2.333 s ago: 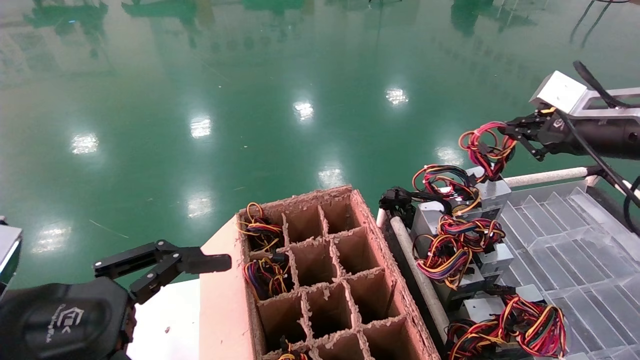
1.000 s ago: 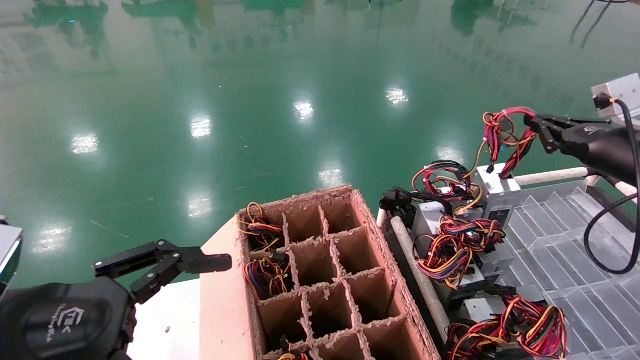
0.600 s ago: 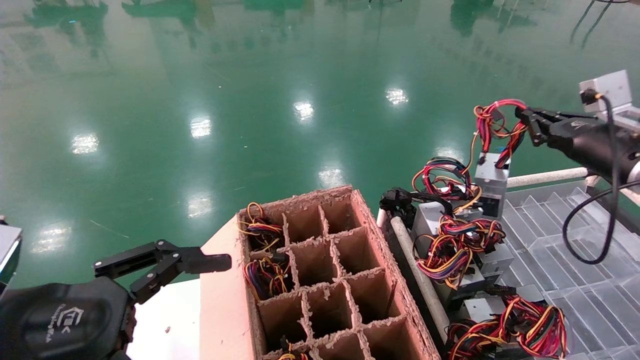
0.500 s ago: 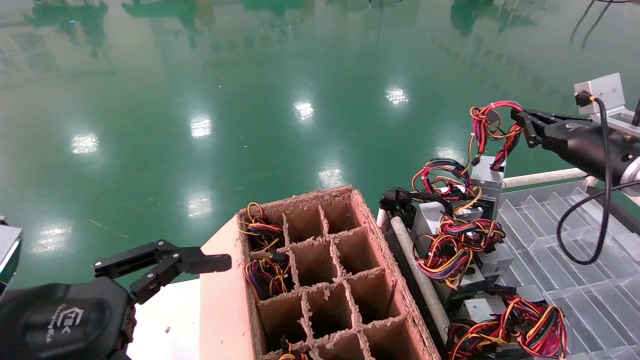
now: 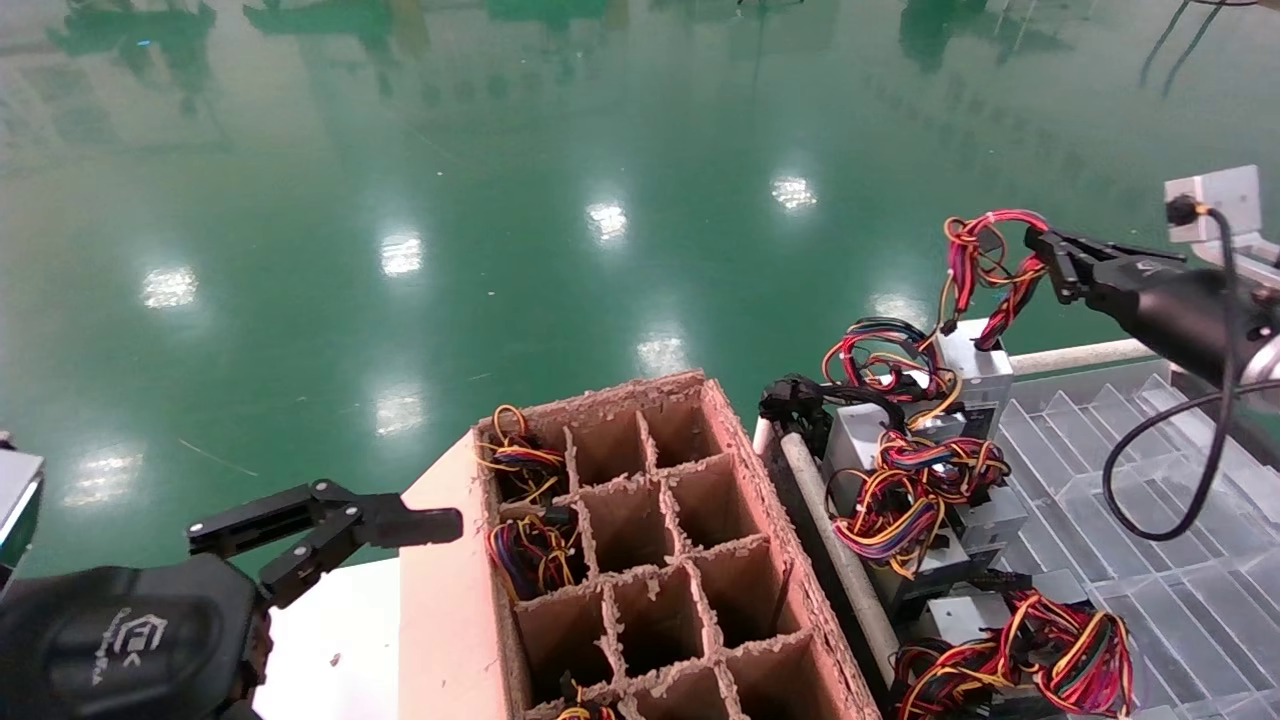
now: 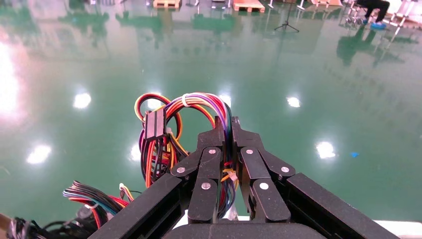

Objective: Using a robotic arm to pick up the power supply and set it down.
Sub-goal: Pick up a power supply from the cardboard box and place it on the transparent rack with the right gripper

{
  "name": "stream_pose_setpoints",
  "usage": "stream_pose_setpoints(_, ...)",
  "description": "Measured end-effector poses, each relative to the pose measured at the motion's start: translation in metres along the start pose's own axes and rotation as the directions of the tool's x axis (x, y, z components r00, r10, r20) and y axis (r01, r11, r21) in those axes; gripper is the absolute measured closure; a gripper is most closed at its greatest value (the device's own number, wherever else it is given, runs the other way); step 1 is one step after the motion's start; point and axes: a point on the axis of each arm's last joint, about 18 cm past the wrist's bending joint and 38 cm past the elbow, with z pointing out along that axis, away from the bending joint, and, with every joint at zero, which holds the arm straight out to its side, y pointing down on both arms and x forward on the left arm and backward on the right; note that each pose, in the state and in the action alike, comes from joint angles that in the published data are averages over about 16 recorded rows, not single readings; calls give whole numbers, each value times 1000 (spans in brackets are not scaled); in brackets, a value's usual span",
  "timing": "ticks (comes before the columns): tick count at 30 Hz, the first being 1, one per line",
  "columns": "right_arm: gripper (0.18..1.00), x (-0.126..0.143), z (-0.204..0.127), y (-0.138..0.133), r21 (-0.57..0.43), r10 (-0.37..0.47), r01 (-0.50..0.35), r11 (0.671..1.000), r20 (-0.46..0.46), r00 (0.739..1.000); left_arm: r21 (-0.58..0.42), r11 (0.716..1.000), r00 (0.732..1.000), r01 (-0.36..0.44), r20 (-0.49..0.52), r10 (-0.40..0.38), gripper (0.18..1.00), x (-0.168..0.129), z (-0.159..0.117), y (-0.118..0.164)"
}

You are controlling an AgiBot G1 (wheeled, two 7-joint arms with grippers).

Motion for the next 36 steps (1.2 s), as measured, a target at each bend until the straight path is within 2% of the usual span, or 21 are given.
stream_pose_setpoints(13,979,-1,-5,14,83,160,-158,984,-24,987,0,1000,1000,0,0,0,184,0,0,0)
stream_pose_setpoints(24,979,-6,-7,29,110,215,-210,971,-29,976,0,1000,1000,0,0,0,184,0,0,0)
stream_pose_setpoints(36,979,0,-25,53,143,280,-271,952,-46,959,0,1000,1000,0,0,0,184,0,0,0)
